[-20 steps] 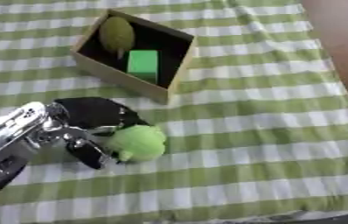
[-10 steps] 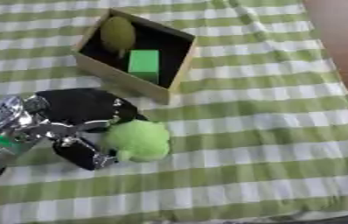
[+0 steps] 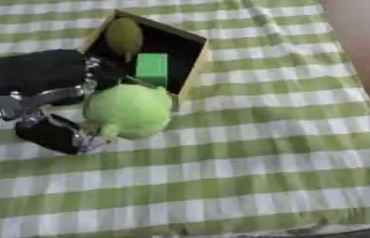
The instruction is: Pick up objects on the table and place them in the box.
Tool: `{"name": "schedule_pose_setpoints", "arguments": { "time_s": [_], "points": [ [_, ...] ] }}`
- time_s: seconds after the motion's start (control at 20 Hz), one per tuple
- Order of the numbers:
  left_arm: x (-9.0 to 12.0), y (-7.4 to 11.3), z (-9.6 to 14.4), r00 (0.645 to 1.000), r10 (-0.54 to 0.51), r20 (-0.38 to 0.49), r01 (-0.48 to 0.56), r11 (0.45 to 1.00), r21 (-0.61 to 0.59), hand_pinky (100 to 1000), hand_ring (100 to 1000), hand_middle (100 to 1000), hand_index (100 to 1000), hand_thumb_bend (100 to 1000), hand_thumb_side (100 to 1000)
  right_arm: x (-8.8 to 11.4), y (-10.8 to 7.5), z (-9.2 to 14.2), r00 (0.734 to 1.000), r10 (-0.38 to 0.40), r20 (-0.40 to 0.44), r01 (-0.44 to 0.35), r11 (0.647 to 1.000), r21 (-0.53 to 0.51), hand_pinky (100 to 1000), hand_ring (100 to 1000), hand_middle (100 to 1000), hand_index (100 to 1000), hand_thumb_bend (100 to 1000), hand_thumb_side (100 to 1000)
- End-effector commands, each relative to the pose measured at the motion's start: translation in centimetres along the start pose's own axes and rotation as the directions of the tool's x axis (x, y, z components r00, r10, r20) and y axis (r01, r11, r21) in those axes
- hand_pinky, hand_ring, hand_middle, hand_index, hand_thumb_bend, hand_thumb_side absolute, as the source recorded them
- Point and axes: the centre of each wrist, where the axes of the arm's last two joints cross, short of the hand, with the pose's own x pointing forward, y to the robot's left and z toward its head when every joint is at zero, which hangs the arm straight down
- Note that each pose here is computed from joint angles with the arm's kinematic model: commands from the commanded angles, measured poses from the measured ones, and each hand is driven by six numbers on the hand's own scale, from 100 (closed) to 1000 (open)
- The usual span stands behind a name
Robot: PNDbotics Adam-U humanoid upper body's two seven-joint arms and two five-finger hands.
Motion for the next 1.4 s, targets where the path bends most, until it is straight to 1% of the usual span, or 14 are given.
{"name": "schedule_pose_setpoints", "arguments": {
  "time_s": [0.05,0.2,0.3,0.45,0.6,0.85,1.0,1.1,1.15,1.35,1.4],
  "points": [
    [-0.8,2.1,-0.5,0.999,-0.008,-0.045,0.011,0.997,0.083,682,752,664,796,100,256,0.7,-0.8,-0.1,0.999,0.045,0.024,-0.046,0.998,0.043,1000,1000,445,947,100,470],
    [-2.7,2.6,-2.3,0.997,-0.007,-0.079,0.017,0.992,0.126,689,759,670,801,100,256,0.7,-0.8,-0.2,0.999,0.045,0.028,-0.046,0.998,0.044,1000,1000,445,946,100,470],
    [-4.3,2.5,-3.6,0.994,-0.016,-0.111,0.033,0.988,0.149,691,763,675,806,100,227,0.7,-0.8,-0.3,0.998,0.044,0.034,-0.046,0.998,0.043,1000,1000,445,946,100,470],
    [-6.7,1.6,-5.7,0.987,-0.028,-0.155,0.053,0.985,0.163,692,767,680,809,100,215,0.8,-0.8,-0.5,0.998,0.041,0.045,-0.043,0.998,0.045,1000,1000,446,946,100,470],
    [-8.6,0.4,-7.3,0.982,-0.041,-0.183,0.072,0.983,0.17,695,770,683,810,100,209,0.9,-0.7,-0.6,0.998,0.04,0.055,-0.043,0.998,0.043,1000,1000,446,945,100,470],
    [-10.6,-1.7,-8.8,0.975,-0.072,-0.211,0.105,0.983,0.151,712,785,701,820,100,193,0.9,-0.7,-0.8,0.997,0.04,0.067,-0.042,0.998,0.043,1000,1000,446,946,100,470],
    [-11.2,-2.8,-9.1,0.972,-0.1,-0.215,0.129,0.983,0.128,744,819,754,864,100,195,0.9,-0.7,-0.8,0.997,0.039,0.065,-0.041,0.998,0.042,1000,1000,446,947,100,470],
    [-11.5,-3.3,-9.1,0.971,-0.121,-0.207,0.144,0.984,0.101,793,865,815,925,100,203,0.9,-0.7,-0.8,0.997,0.038,0.061,-0.041,0.998,0.04,1000,1000,446,947,100,470],
    [-11.6,-3.5,-9.0,0.97,-0.131,-0.204,0.15,0.985,0.084,821,888,840,948,123,206,0.9,-0.7,-0.7,0.998,0.038,0.059,-0.04,0.998,0.039,1000,1000,446,947,100,470],
    [-11.7,-3.4,-8.8,0.963,-0.181,-0.199,0.19,0.982,0.024,917,971,920,1000,357,228,0.8,-0.6,-0.7,0.998,0.036,0.054,-0.038,0.999,0.038,1000,1000,445,948,100,464],
    [-11.6,-3.3,-8.8,0.961,-0.19,-0.201,0.197,0.98,0.013,917,971,920,1000,358,233,0.8,-0.6,-0.7,0.998,0.035,0.053,-0.038,0.999,0.039,1000,1000,445,948,100,470]
  ]
}}
